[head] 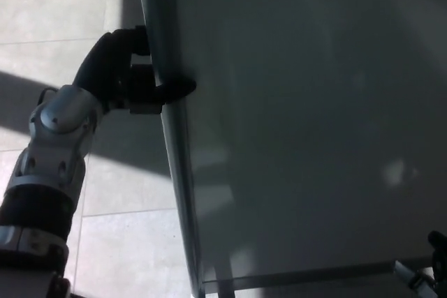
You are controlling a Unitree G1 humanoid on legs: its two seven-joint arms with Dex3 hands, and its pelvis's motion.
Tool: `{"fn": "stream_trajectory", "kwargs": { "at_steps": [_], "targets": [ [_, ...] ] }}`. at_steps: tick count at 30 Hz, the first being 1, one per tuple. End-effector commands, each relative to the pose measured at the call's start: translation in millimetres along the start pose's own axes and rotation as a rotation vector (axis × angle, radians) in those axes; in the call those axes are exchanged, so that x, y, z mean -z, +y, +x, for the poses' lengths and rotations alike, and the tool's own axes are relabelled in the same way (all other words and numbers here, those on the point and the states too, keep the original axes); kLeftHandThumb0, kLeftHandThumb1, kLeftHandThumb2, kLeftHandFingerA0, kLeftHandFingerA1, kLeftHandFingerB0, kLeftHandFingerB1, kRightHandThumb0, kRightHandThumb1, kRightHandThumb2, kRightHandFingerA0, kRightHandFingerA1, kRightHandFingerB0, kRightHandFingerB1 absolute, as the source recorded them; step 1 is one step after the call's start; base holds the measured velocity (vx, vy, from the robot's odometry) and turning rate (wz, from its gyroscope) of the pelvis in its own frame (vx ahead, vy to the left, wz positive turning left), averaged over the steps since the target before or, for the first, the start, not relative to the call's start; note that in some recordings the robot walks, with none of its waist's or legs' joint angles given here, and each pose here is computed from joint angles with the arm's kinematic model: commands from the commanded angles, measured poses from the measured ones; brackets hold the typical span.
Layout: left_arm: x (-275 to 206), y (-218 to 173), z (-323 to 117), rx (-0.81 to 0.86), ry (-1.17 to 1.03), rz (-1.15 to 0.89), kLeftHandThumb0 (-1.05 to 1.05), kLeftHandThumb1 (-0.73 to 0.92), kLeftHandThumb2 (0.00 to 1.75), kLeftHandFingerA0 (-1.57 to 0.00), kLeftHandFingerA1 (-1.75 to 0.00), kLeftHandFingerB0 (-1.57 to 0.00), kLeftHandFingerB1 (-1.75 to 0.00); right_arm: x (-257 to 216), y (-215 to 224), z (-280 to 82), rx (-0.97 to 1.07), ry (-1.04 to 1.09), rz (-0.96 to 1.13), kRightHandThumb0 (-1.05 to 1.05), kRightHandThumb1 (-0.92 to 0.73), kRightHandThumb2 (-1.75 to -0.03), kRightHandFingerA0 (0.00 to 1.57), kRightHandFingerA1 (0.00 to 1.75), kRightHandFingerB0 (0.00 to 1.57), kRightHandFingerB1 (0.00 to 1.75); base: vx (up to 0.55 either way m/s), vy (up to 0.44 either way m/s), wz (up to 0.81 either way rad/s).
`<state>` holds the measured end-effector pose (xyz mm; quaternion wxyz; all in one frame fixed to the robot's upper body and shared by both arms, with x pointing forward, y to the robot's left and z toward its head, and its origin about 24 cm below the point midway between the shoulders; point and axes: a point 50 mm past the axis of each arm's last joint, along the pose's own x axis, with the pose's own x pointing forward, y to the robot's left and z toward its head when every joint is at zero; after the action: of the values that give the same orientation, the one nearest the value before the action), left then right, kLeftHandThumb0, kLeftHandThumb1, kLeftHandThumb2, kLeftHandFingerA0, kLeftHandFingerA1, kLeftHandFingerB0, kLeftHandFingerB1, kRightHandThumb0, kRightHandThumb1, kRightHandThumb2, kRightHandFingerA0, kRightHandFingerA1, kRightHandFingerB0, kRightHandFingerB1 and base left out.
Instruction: A white board is being place on the right hand side and parallel to the robot and the robot uses its left hand to grab on the leftside of the whiteboard and drag the whiteboard from the right hand side to the left hand side
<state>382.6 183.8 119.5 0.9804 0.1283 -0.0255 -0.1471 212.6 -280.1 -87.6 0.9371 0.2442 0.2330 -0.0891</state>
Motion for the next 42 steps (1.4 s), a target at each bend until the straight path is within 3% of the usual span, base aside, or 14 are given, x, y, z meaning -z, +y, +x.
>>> {"fn": "stream_trajectory", "kwargs": {
  "at_steps": [1,9,17,19,21,27,28,30,31,32,34,37,38,42],
  "targets": [
    [7.3,31.0,-19.4,-0.058,-0.007,0.041,-0.19,0.63,0.59,-1.08,-0.75,-0.84,-0.51,-6.7,-4.5,-0.6,0.024,-0.023,-0.006,-0.48,-0.69,-0.87,0.62,0.62,0.20,0.41,0.00,0.000,0.00],
    [6.9,64.4,-39.0,-0.104,0.022,0.054,-0.17,0.66,0.60,-1.03,-0.81,-0.79,-0.51,-7.0,-0.4,2.3,0.014,-0.022,0.017,-0.40,-0.83,-0.64,0.69,0.53,0.25,0.28,0.00,0.000,0.00],
    [-0.3,101.3,-66.7,-0.147,-0.017,0.029,-0.12,0.66,0.63,-0.94,-0.99,-0.79,-0.58,-8.4,0.8,3.5,0.017,-0.028,0.013,-0.40,-0.83,-0.64,0.65,0.52,0.25,0.29,0.00,0.000,0.00],
    [-0.2,106.6,-71.1,-0.162,-0.008,0.017,-0.08,0.66,0.59,-0.94,-1.04,-0.78,-0.56,-8.5,0.4,3.2,0.016,-0.027,0.004,-0.49,-0.70,-0.86,0.59,0.60,0.19,0.40,0.00,0.000,0.00],
    [1.3,116.1,-77.2,-0.171,0.000,-0.050,-0.03,0.66,0.60,-0.88,-1.30,-0.77,-0.58,-8.2,-0.1,2.8,0.024,-0.027,-0.008,-0.48,-0.70,-0.86,0.60,0.60,0.19,0.40,0.00,0.000,0.00],
    [-3.2,144.3,-93.3,-0.280,0.026,0.036,-0.04,0.73,0.60,-0.90,-0.98,-0.77,-0.54,-8.0,1.4,3.9,0.023,-0.024,-0.003,-0.48,-0.70,-0.86,0.62,0.61,0.19,0.40,0.00,0.000,0.00],
    [-3.8,150.0,-96.6,-0.286,0.038,0.022,-0.09,0.69,0.62,-0.89,-1.07,-0.76,-0.54,-7.1,1.4,3.6,0.019,-0.023,0.009,-0.39,-0.84,-0.65,0.68,0.53,0.24,0.28,0.00,0.000,0.00],
    [-6.5,157.9,-100.8,-0.318,0.056,0.067,-0.13,0.67,0.65,-0.94,-0.96,-0.77,-0.55,-6.4,1.3,3.4,0.019,-0.020,0.007,-0.48,-0.70,-0.86,0.62,0.61,0.18,0.40,0.00,0.000,0.00],
    [-9.6,165.9,-104.4,-0.355,0.051,0.091,-0.11,0.66,0.63,-0.92,-0.91,-0.79,-0.55,-6.5,1.3,3.5,0.023,-0.022,0.000,-0.39,-0.84,-0.65,0.66,0.52,0.24,0.29,0.00,0.000,0.00],
    [-11.5,170.1,-106.8,-0.368,0.041,0.101,-0.05,0.67,0.59,-0.90,-0.76,-0.80,-0.53,-6.0,1.1,3.0,0.024,-0.022,-0.010,-0.47,-0.71,-0.86,0.60,0.60,0.18,0.39,0.00,0.000,0.00],
    [-14.2,176.9,-110.5,-0.396,0.049,0.132,-0.04,0.67,0.60,-0.90,-0.71,-0.81,-0.54,-5.8,0.7,2.9,0.025,-0.021,0.002,-0.39,-0.84,-0.65,0.69,0.52,0.23,0.28,0.00,0.000,0.00],
    [-18.4,186.3,-116.1,-0.417,0.055,0.129,0.00,0.67,0.59,-0.88,-0.69,-0.83,-0.54,-7.1,1.8,3.7,0.016,-0.025,0.006,-0.48,-0.71,-0.87,0.61,0.61,0.19,0.40,0.00,0.000,0.00],
    [-19.1,189.3,-118.2,-0.424,0.064,0.127,-0.03,0.66,0.59,-0.91,-0.76,-0.85,-0.53,-7.3,1.9,3.8,0.017,-0.026,0.010,-0.40,-0.84,-0.65,0.67,0.52,0.24,0.28,0.00,0.000,0.00],
    [-20.7,199.1,-127.2,-0.446,0.098,0.141,-0.05,0.65,0.59,-0.91,-0.82,-0.84,-0.53,-6.7,1.6,3.9,0.027,-0.023,0.012,-0.40,-0.84,-0.65,0.66,0.52,0.24,0.28,0.00,0.000,0.00]
  ]
}}
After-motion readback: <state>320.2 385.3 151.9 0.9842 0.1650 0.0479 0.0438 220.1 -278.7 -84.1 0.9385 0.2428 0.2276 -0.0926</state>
